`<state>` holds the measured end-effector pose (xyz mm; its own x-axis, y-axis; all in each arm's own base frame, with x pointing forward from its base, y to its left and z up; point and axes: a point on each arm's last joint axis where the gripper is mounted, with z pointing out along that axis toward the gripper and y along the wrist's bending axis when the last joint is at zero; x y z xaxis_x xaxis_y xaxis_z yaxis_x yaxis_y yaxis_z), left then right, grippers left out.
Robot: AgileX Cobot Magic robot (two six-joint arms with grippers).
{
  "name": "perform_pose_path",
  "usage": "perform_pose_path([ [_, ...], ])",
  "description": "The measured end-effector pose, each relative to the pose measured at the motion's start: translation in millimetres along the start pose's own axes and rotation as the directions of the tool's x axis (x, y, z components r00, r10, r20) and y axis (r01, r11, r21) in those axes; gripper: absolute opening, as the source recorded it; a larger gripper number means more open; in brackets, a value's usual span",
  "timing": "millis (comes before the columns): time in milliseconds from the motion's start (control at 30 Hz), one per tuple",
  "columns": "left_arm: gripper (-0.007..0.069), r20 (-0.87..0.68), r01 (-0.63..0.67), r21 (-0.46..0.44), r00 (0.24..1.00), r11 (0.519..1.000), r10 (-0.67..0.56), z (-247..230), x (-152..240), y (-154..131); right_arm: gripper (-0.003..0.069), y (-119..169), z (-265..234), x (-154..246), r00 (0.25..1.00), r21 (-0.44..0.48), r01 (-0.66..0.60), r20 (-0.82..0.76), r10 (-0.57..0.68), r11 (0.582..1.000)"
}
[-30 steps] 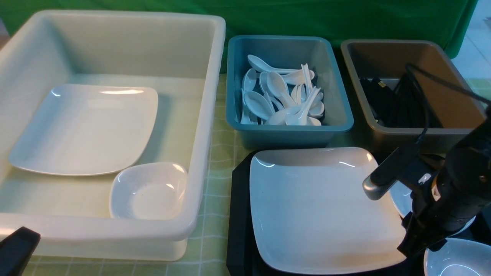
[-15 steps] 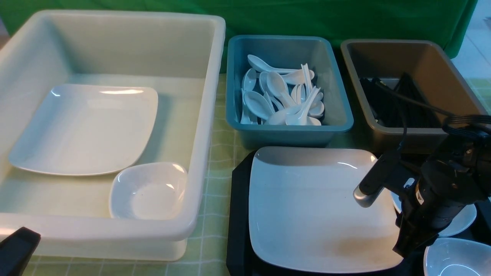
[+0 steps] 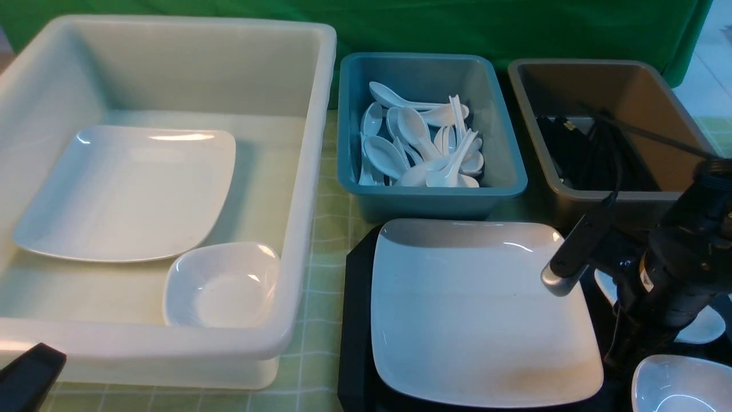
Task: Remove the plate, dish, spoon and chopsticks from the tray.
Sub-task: Use the right arm to grab a small plate from the dinner plate, then use the right arm to put the small plate into the large storage box on the left
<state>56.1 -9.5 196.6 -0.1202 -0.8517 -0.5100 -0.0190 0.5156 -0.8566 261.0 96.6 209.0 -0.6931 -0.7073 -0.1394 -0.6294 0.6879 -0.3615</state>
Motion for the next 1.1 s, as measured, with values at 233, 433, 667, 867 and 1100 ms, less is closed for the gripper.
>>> perform_pose_path([
  [233, 0.0223, 0.000, -0.003, -0.001, 1.000, 1.000, 0.003, 0.0, 0.1, 0.1, 0.0031, -18.1, -88.5, -6.8, 0.974, 0.049, -0.089, 0.212, 0.077, 0.995],
  [433, 0.0223, 0.000, -0.003, -0.001, 1.000, 1.000, 0.003, 0.0, 0.1, 0.1, 0.0031, -8.8, -164.8, -31.4, 0.871, -0.014, -0.035, 0.490, 0.037, 0.999],
  [667, 0.0218, 0.001, 0.103, -0.001, 0.995, 0.995, -0.103, 0.0, 0.0, 0.1, 0.0029, 39.8, -222.8, -93.9, 0.620, 0.015, 0.239, 0.767, -0.164, 0.971],
  [867, 0.0119, -0.023, 0.095, 0.008, 0.995, 0.995, -0.095, -3.7, -4.5, -12.6, 0.0029, 108.3, -215.2, -165.2, 0.477, 0.154, 0.489, 0.777, -0.411, 0.859],
  [1100, 0.0021, -0.069, -0.046, -0.001, 0.997, 0.999, 0.046, -12.0, -20.0, -45.7, 0.0029, 167.3, -157.7, -216.1, 0.412, 0.222, 0.646, 0.704, -0.579, 0.730],
])
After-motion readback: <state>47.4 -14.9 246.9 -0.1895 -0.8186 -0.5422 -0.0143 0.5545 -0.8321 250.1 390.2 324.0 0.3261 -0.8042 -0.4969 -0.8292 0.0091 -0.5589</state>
